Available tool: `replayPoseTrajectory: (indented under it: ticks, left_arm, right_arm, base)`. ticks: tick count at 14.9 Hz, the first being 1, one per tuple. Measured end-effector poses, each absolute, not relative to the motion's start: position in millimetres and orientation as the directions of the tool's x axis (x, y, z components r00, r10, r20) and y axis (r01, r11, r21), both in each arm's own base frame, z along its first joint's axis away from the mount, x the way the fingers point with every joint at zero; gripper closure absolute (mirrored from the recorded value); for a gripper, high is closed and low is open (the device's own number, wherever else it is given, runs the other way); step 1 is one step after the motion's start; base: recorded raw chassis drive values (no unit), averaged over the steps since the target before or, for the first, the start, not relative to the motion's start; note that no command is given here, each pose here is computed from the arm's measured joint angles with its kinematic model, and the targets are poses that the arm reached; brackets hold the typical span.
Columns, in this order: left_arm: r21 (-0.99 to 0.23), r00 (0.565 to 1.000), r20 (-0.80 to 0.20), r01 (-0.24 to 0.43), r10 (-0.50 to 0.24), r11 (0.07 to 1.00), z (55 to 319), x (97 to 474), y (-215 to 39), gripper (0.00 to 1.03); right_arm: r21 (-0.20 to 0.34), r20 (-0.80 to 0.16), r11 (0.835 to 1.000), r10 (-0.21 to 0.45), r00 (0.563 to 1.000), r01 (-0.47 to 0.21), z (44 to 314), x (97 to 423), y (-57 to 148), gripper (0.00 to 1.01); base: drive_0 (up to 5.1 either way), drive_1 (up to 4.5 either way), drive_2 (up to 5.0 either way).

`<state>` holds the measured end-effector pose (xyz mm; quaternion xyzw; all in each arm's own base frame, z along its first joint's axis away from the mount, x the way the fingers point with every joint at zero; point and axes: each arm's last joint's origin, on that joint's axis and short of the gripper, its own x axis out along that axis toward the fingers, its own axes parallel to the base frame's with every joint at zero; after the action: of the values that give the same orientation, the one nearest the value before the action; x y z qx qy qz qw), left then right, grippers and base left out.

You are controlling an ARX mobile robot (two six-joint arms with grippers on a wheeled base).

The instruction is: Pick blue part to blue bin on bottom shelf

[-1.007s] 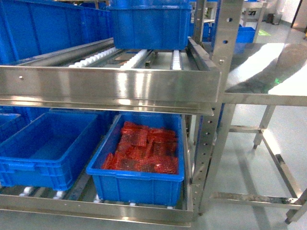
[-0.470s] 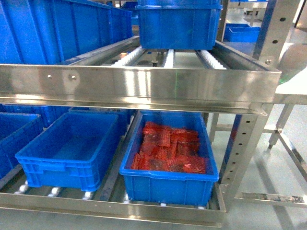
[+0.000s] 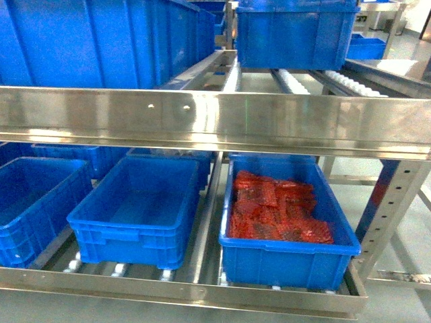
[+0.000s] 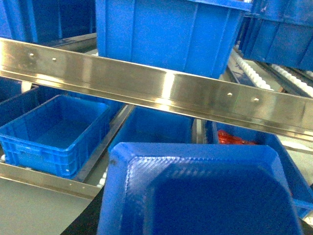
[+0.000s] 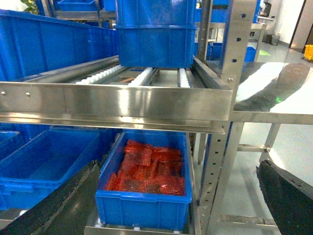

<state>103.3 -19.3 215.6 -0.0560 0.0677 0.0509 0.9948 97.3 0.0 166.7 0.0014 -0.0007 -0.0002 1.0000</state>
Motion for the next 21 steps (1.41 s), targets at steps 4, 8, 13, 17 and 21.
replayPoseTrajectory:
  ticks: [4,8,13,17,21]
  left_arm:
    - [-0.105,0.986,-0.138,-0.111,0.096,0.988,215.9,103.1,-19.2,0.60]
    - [-0.104,0.985,-0.140,-0.113,0.097,0.988,215.6,103.1,-19.1,0.60]
    - [-0.104,0.985,-0.140,-0.112,0.097,0.988,215.6,103.1,-19.1,0.60]
    - [-0.106,0.986,-0.137,-0.112,0.097,0.988,215.9,103.2,-19.2,0.60]
    - [-0.105,0.986,-0.138,-0.112,0.097,0.988,215.8,103.2,-19.2,0.60]
  right_arm:
    - [0.003,0.005,1.000,0.003,1.000,-0.003,167.0,97.3,0.1,0.03]
    - [0.003,0.001,1.000,0.003,1.000,-0.003,166.7,97.3,0.1,0.03]
    - [0.003,0.001,1.000,0.002,1.000,-0.002,166.7,97.3,0.1,0.03]
    - [0.003,0.004,1.000,0.002,1.000,-0.002,166.9,97.3,0.1,0.03]
    - [0.003,0.004,1.000,0.000,1.000,0.000,166.9,97.3,0.0,0.03]
  base:
    - [-2.5,1.19,1.2]
    - [0.0,0.00,0.0]
    - [0.0,0.00,0.0]
    - [0.0,0.00,0.0]
    - [0.0,0.00,0.0]
